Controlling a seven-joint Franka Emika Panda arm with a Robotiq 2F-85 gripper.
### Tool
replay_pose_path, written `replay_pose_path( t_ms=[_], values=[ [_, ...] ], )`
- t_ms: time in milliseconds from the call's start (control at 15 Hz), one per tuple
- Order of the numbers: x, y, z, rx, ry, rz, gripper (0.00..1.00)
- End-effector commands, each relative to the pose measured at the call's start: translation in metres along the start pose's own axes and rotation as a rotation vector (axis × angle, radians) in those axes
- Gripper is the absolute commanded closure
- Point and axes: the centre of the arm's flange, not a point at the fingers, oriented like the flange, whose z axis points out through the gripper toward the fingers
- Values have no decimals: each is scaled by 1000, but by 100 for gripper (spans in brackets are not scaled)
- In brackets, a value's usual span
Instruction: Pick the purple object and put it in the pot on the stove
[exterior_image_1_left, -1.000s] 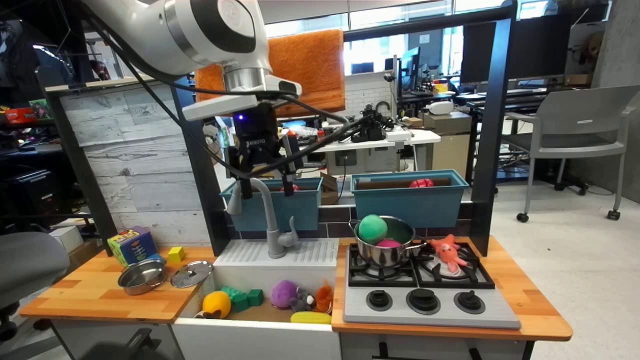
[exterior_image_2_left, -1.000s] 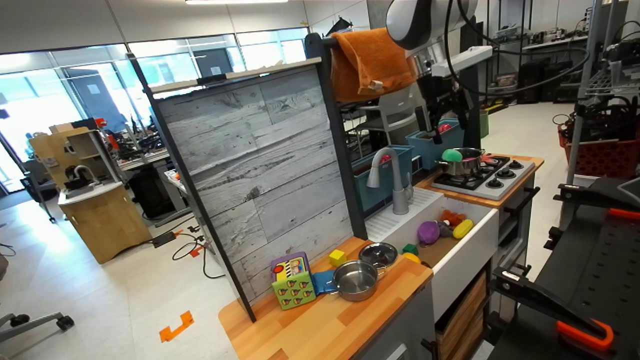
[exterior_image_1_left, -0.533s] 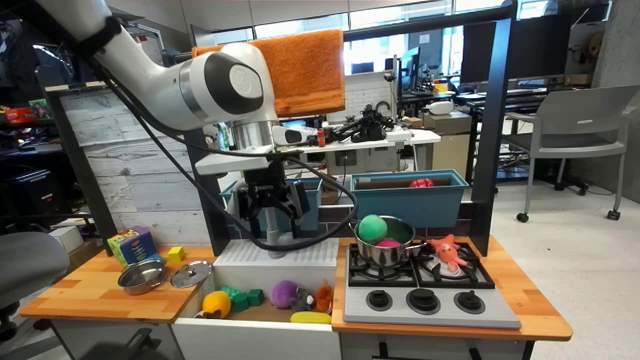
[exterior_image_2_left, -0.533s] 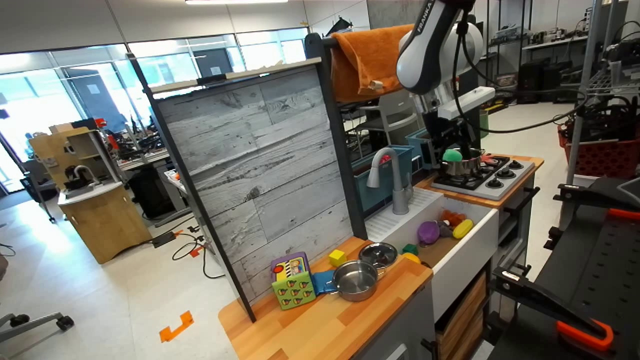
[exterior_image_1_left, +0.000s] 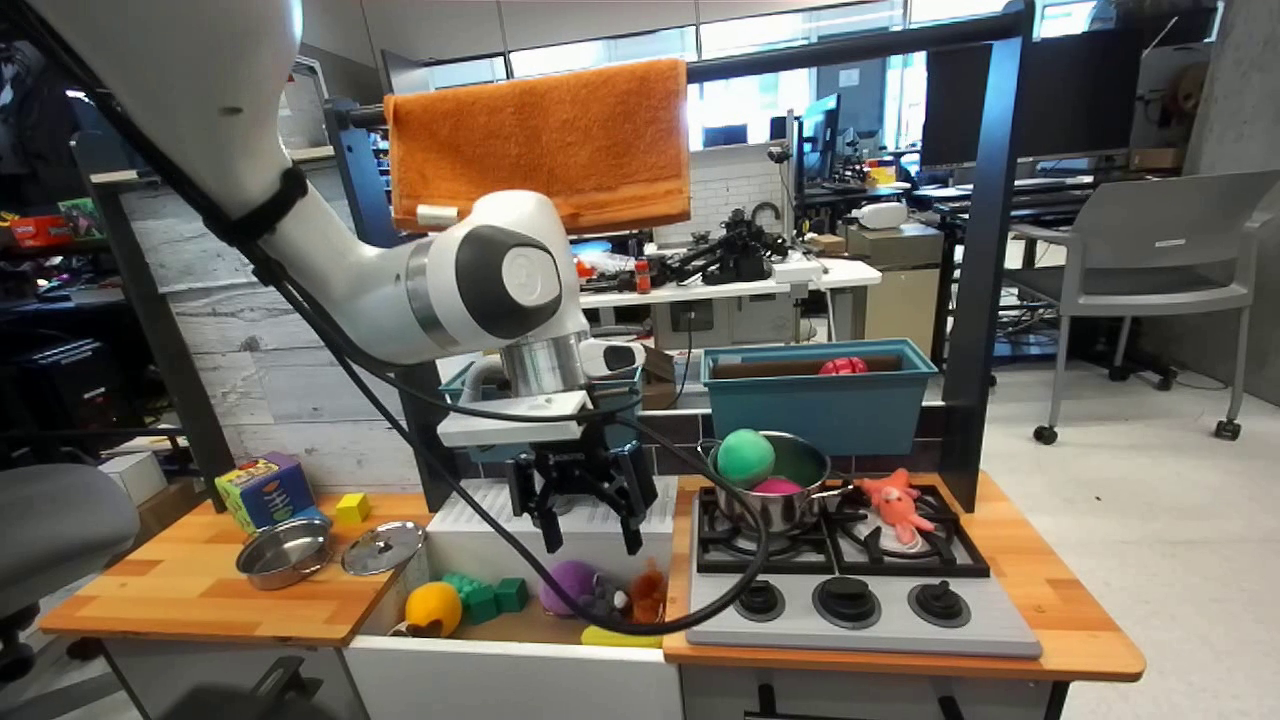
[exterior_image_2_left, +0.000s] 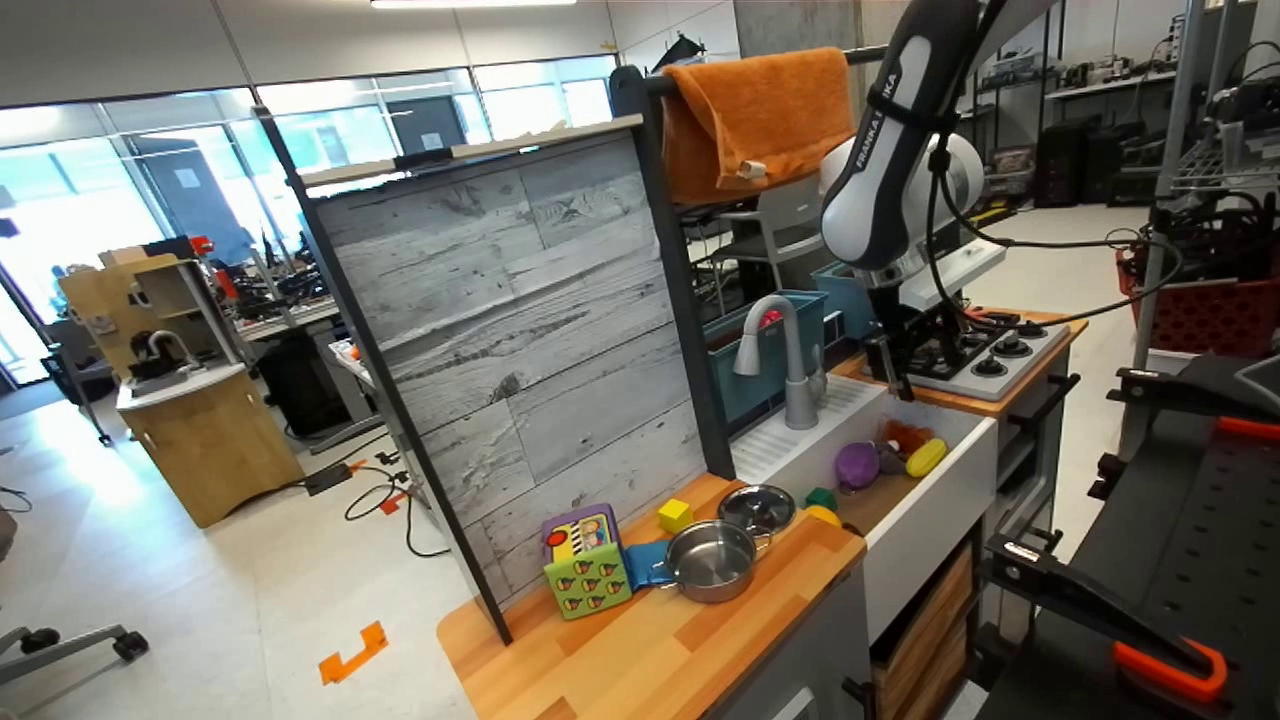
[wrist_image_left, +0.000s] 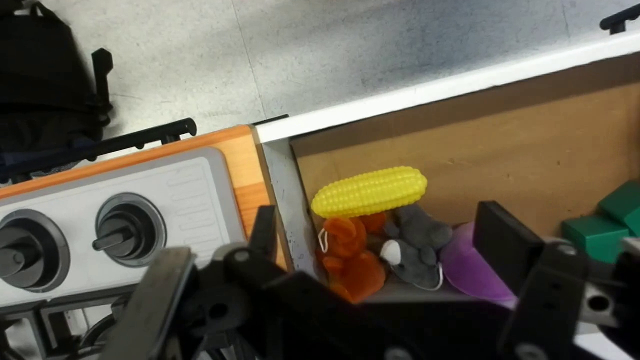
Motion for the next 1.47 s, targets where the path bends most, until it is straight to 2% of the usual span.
replay_pose_path(
  t_ms=[0, 200, 400, 600, 800, 1133, 1400],
  values=[
    [27, -5, 31, -36, 28, -27, 0],
    [38, -20, 57, -42, 29, -56, 0],
    [35, -43, 74, -47, 28, -120, 0],
    [36, -70, 81, -34, 41, -196, 0],
    [52, -84, 79, -33, 83, -288, 0],
    [89, -83, 57, -22, 132, -357, 0],
    [98, -73, 68, 8, 81, -352, 0]
  ],
)
